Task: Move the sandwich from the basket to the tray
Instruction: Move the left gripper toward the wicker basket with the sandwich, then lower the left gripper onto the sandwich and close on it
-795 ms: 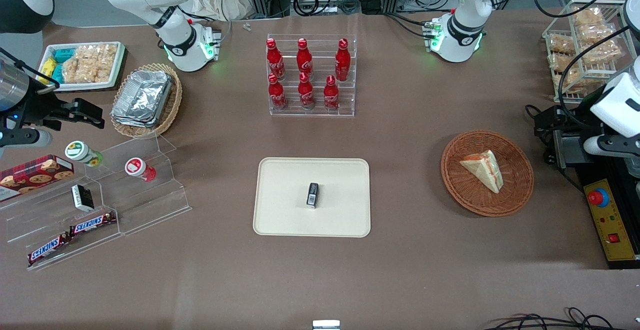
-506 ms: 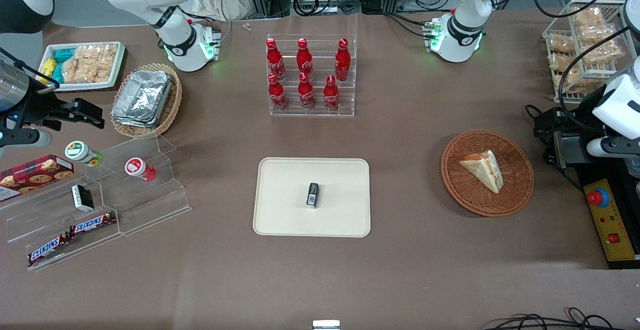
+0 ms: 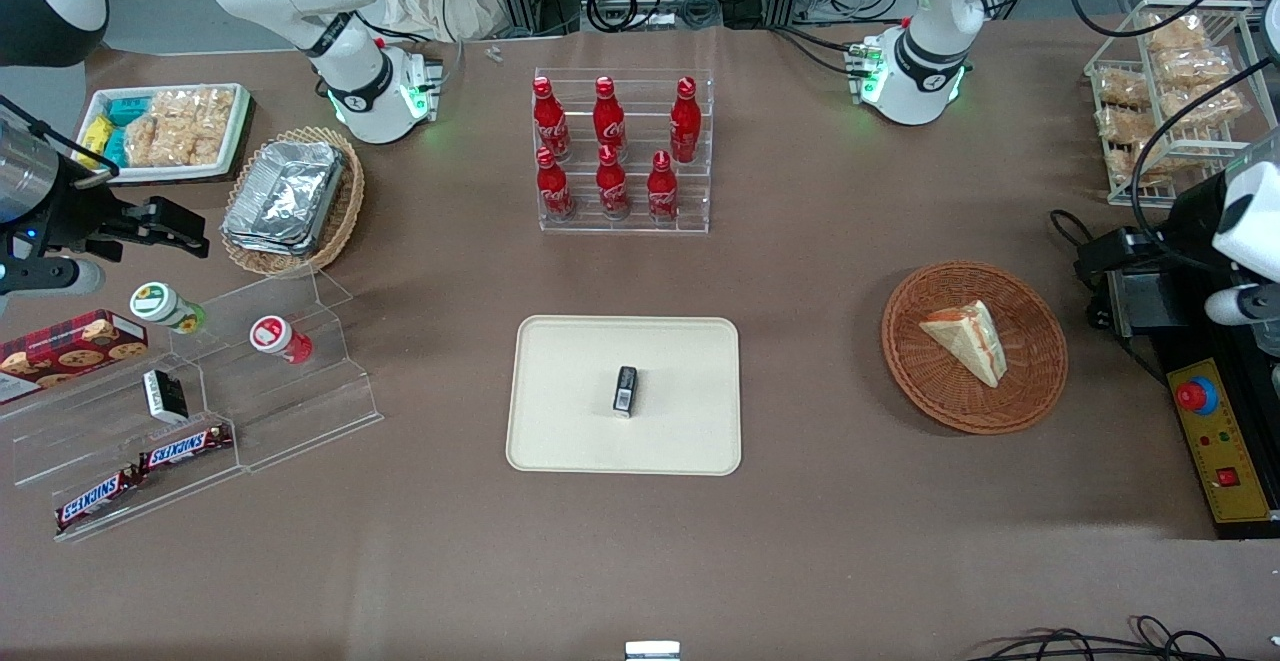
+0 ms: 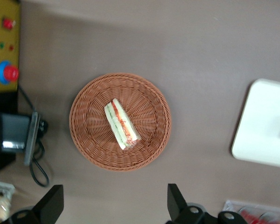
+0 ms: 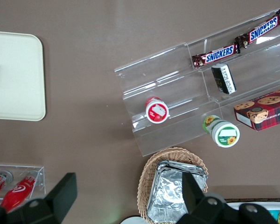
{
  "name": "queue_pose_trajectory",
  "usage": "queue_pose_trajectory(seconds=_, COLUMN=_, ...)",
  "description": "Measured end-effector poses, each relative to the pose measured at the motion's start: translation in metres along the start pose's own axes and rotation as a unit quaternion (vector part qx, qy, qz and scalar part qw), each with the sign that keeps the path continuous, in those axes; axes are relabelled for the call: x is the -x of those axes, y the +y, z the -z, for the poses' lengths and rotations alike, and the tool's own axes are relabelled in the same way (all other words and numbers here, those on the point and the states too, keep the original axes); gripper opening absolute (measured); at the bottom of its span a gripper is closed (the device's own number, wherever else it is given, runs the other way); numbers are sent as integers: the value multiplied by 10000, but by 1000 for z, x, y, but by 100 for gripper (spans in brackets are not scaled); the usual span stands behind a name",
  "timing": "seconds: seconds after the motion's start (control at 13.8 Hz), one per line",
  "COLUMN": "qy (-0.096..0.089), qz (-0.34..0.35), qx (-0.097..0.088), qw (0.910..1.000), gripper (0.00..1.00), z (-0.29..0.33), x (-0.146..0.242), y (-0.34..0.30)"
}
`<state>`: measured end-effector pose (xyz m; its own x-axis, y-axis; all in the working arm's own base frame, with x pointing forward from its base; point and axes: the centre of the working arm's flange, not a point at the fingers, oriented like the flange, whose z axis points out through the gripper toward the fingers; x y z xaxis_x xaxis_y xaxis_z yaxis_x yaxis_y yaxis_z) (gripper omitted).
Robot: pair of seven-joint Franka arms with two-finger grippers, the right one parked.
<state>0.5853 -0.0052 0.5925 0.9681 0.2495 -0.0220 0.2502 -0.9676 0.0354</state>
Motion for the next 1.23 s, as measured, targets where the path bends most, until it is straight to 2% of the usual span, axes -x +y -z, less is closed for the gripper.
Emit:
queue_pose_trajectory(seconds=0.14, qy=-160, qz=733, qx=-98, qw=9971, gripper=100, z=-17, x=-4, y=-5)
queue_pose_trajectory(seconds=0.29, qy=-353, qz=1137, qx=-326, qw=9924, gripper=100, z=-60, x=-12, y=-8)
queue_pose_trajectory(seconds=0.36, qy=-390, qz=1292, qx=-370, qw=9902, gripper=100, z=-88, x=-15, y=-9)
queue_pose_trajectory(seconds=0.65, qy=-408, qz=2049, qx=-404, qw=9771, gripper=100, z=-192, x=-14, y=-12)
queue_pose_trajectory(seconds=0.8, qy=-357, qz=2320, qx=-371, qw=9714, gripper=100, z=-230, x=-14, y=-12)
queue_pose_trajectory(seconds=1.01, qy=-521, qz=2543, qx=-430, qw=9648, gripper=100, z=-288, x=-13, y=-8)
queue_pose_trajectory(seconds=1.23, qy=-617, qz=2602, qx=-453, qw=9625, gripper=100, z=-332, x=-8, y=-12)
